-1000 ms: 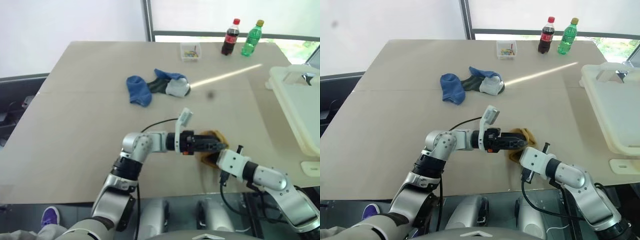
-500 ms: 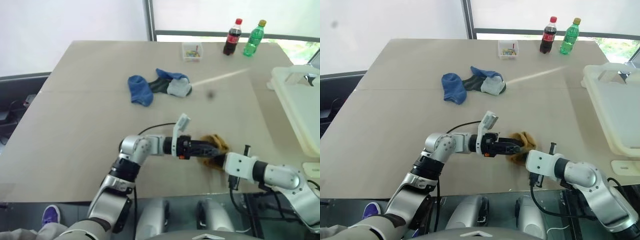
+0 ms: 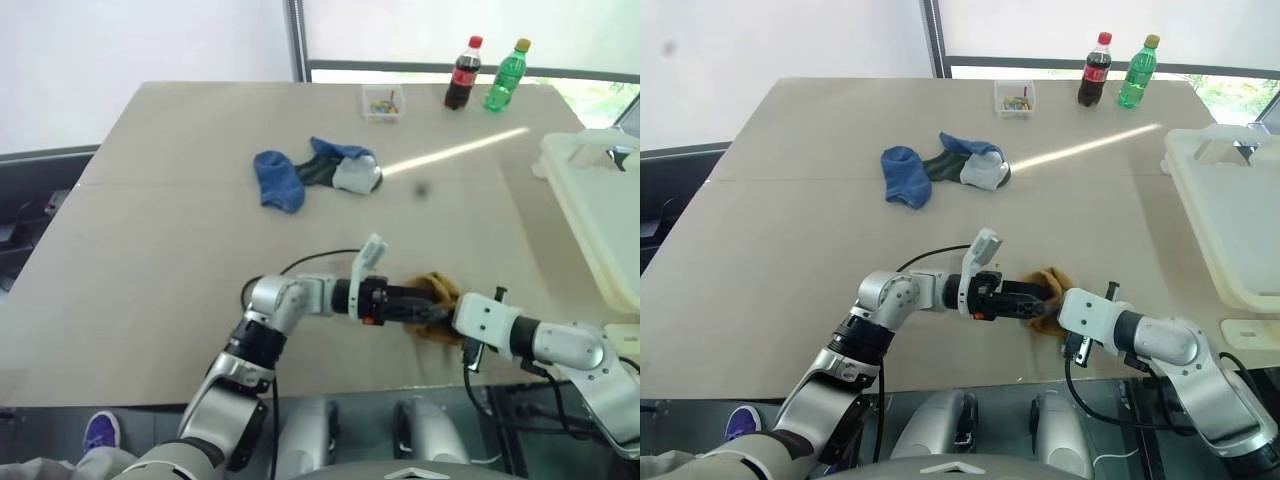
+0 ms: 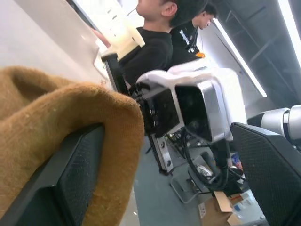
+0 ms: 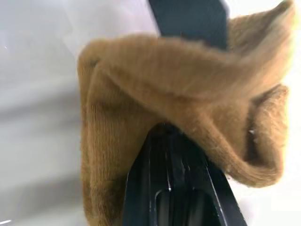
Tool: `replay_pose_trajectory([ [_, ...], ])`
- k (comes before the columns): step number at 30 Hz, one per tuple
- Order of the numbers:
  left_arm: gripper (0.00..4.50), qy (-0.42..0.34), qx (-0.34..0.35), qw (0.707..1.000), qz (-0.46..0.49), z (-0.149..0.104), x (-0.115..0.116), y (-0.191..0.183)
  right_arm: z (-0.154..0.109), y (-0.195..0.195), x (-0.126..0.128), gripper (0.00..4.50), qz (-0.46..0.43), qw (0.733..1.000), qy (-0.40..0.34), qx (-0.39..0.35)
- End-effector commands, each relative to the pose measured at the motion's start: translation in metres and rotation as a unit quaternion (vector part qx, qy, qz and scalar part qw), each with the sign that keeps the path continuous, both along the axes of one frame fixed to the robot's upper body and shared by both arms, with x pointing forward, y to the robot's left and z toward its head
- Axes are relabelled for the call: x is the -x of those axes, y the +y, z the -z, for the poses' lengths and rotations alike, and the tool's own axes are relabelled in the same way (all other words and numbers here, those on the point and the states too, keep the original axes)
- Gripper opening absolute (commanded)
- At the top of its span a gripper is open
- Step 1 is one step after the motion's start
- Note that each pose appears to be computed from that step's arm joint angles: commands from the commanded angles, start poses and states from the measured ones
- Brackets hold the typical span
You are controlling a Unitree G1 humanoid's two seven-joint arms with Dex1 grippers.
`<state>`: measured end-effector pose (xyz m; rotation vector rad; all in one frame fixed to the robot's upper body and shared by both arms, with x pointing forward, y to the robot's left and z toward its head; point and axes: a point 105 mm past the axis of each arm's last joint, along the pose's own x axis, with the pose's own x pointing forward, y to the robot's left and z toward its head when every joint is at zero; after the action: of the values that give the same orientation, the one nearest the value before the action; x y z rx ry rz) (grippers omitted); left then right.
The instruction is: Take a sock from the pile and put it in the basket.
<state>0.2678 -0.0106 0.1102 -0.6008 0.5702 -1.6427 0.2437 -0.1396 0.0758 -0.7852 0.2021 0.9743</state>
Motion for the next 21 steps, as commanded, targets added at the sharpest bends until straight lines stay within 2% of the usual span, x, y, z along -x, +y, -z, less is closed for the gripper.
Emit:
replay_pose_trajectory([
  [1,4.5,-0.027,0.012,1.0,-0.008,-0.011,-0.004,0.001,0.019,-0.013,-0.003,0.06,0.017,1.0,0.009,0.019],
  [12,4.5,-0.098,-0.018,0.993,-0.071,-0.005,-0.014,0.002,0.006,-0.014,-0.001,0.06,0.021,0.999,-0.013,-0.022],
  [16,4.5,-0.111,-0.029,0.993,-0.037,0.004,-0.005,-0.01,-0.011,-0.016,0.001,0.06,0.028,0.998,-0.029,-0.044],
  [21,4.5,-0.116,-0.015,0.993,-0.025,0.0,-0.005,-0.018,-0.026,-0.016,0.007,0.06,0.026,0.997,-0.023,-0.071],
])
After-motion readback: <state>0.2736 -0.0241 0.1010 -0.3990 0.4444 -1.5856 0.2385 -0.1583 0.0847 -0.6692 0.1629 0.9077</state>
